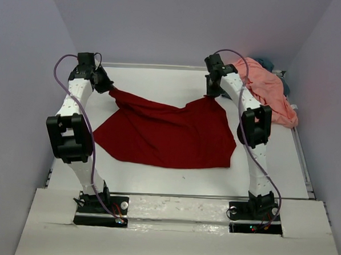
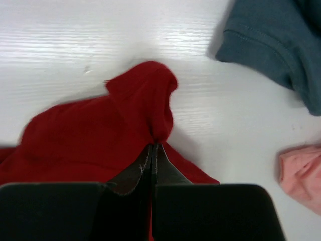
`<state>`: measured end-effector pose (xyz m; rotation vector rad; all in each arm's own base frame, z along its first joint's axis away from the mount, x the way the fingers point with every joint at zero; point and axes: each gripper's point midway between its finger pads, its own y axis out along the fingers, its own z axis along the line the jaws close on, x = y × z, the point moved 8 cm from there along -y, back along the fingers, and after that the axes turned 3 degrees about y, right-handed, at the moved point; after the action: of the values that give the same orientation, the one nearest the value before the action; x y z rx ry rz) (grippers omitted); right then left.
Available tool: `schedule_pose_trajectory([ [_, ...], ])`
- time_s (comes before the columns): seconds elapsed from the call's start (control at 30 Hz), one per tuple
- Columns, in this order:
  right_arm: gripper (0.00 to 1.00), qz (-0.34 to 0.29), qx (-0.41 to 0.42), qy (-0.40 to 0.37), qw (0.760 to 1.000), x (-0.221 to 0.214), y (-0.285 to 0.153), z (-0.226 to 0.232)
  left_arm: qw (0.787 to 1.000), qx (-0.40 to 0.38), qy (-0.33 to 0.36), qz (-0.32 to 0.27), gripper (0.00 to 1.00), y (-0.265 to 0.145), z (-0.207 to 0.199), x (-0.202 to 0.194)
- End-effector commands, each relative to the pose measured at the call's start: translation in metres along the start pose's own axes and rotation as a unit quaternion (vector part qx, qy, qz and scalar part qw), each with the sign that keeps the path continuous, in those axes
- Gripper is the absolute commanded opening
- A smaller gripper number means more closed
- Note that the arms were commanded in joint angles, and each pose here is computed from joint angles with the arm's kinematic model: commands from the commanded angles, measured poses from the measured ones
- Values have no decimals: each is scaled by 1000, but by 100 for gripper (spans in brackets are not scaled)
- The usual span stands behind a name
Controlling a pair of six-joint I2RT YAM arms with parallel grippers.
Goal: Fold and stack the t-shirts
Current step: Flatten out the tshirt
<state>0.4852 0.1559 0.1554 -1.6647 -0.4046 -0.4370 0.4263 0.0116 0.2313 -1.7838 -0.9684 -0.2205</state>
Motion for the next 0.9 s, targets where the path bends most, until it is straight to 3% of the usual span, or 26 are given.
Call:
schedule_pose_trajectory([
  [0.0, 0, -67, 124, 69, 988, 20, -95, -3, 998, -41, 5, -49, 0, -43, -14, 4],
  [0.3, 0, -96, 233, 74, 965, -32, -209, -35, 992, -50, 10, -114, 0, -117, -14, -27],
  [0.57, 0, -102, 285, 81, 949, -115, -289, -75, 992, -14, -18, -126, 0, -163, 15, -96],
  [0.63, 0, -135, 298, 78, 942, -132, -314, -87, 992, -4, -26, -127, 0, -170, 21, -108],
  [0.73, 0, -192, 308, 74, 929, -153, -343, -105, 986, -28, -37, -160, 0, -194, 18, -119],
  [0.8, 0, -228, 305, 76, 921, -156, -359, -114, 975, -61, -36, -210, 0, -223, 11, -121],
  [0.87, 0, -273, 293, 82, 913, -150, -379, -124, 951, -100, -24, -291, 0, -261, 2, -117],
])
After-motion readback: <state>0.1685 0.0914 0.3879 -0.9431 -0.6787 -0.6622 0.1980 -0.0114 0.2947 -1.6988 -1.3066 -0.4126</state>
